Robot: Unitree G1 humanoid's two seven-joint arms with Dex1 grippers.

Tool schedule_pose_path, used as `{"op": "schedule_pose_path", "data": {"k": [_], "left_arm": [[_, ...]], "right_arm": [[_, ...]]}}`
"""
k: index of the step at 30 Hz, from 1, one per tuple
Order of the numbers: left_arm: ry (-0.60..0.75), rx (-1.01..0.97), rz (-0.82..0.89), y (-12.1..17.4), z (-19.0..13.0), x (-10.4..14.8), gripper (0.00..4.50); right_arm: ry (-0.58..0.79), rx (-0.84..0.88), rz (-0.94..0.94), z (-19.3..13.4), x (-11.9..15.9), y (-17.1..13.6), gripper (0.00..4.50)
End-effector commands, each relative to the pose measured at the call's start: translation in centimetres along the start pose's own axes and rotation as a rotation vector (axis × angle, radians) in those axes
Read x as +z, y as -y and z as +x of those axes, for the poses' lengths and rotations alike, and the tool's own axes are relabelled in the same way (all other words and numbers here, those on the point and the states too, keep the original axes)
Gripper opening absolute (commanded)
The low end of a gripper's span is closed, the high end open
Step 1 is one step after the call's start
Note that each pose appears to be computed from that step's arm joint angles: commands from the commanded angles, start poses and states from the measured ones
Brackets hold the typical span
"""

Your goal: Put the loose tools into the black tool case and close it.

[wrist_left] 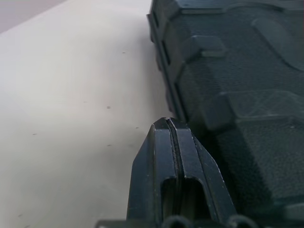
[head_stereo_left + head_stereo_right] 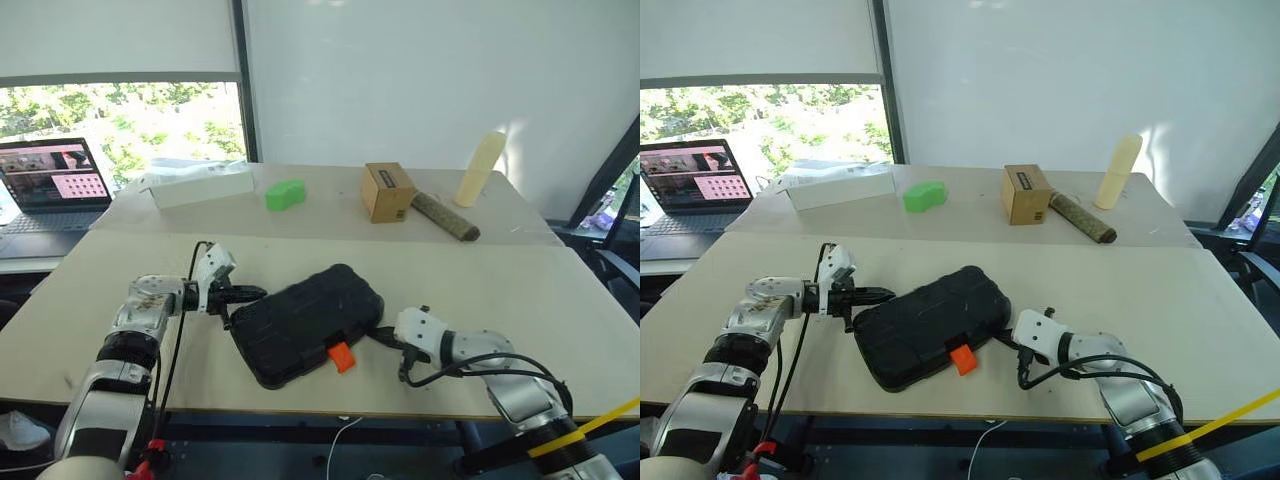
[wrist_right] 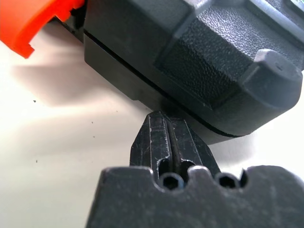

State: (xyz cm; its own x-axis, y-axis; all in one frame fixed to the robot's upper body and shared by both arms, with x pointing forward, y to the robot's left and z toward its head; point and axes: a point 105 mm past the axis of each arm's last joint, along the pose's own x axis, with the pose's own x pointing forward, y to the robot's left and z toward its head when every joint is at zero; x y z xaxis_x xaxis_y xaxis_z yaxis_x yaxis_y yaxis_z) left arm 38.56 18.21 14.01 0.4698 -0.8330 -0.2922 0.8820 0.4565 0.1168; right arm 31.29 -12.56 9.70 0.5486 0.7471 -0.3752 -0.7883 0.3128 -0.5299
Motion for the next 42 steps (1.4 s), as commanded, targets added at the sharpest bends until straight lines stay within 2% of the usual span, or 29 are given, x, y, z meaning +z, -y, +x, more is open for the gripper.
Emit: {"op": "schedule_pose_path", "data": {"k": [1,4,8,17,28,31,39,42], "left_arm": [[0.135,-0.088,0.117,0.2,-1.2,5.0,0.0],[0.141,-0.192,0.159,1.7,-0.7,6.5,0.0],[0.107,-0.248,0.19,3.2,0.8,6.1,0.0],[0.032,-0.252,0.183,4.7,2.6,3.6,0.0],[-0.07,-0.212,0.163,4.4,3.0,0.1,0.0],[-0.107,-0.216,0.171,4.5,3.3,-1.1,0.0],[-0.11,-0.215,0.157,4.6,3.6,-1.7,0.0],[-0.111,-0.214,0.154,4.6,3.6,-1.8,0.0]], "right_arm": [[0.063,0.014,-0.017,-2.7,2.6,0.1,0.03],[0.14,0.079,0.005,-3.5,5.4,-1.5,0.03],[0.153,0.088,0.013,-2.7,6.8,-2.1,0.03],[0.151,0.088,0.026,-1.2,7.0,-3.0,0.03],[0.189,0.096,0.003,0.0,7.9,-3.0,0.03],[0.15,0.087,-0.008,0.8,7.2,-2.6,0.03],[0.098,0.155,-0.025,1.4,6.0,-3.8,0.03],[0.128,0.149,-0.054,1.2,6.2,-3.8,0.03]]}}
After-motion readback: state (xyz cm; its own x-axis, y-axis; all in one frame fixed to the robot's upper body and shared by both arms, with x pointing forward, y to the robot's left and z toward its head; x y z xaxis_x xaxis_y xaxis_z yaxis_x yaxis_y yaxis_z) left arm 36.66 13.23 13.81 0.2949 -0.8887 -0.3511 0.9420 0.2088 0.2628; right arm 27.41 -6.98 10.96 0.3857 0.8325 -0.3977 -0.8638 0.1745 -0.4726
